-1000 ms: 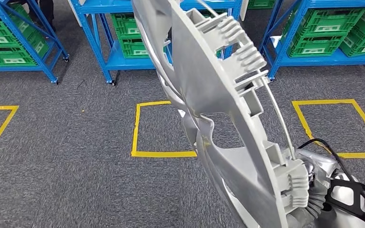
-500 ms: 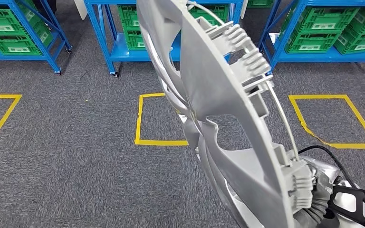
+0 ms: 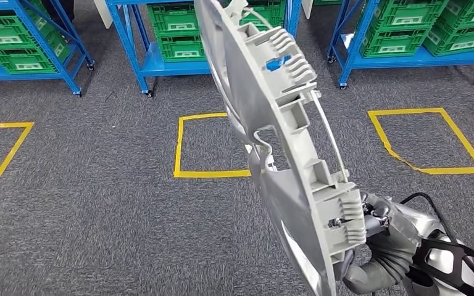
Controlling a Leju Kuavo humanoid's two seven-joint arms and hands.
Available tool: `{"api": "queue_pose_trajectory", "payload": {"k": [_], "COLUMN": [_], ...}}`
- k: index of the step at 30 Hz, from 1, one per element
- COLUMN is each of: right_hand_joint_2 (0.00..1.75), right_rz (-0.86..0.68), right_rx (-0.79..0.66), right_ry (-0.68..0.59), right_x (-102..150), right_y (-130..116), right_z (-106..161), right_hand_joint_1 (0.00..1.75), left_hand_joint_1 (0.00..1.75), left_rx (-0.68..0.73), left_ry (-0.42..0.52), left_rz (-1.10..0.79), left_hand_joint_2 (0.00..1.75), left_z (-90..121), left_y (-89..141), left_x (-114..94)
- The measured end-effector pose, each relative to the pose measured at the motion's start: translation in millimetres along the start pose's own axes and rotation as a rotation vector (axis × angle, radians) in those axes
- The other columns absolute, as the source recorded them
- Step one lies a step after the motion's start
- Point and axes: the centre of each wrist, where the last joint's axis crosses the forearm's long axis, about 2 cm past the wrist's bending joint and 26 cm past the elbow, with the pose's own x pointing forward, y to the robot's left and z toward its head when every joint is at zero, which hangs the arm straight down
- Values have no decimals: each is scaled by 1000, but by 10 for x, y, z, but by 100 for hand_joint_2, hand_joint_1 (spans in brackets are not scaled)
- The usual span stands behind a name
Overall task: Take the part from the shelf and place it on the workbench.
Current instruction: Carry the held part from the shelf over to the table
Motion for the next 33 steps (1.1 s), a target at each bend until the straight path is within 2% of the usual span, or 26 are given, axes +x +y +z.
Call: {"api": "queue_pose_trajectory", "payload": {"k": [13,33], "right_hand_joint_2": [175,175], "right_rz": [-39,-10], "right_rx": [43,84], "right_ry": [-86,-86], "right_x": [1,-56], "right_y": [-17,-47], "right_z": [-45,-117], "right_hand_joint_1": [175,175], "left_hand_joint_1": [0,0], "left_rx": [18,88], "left_ry": [-21,-3], "left_rz": [-19,-15], "left_hand_joint_2": [175,175], "left_z": [-37,17], "left_y": [67,106], "left_x": [46,22]}}
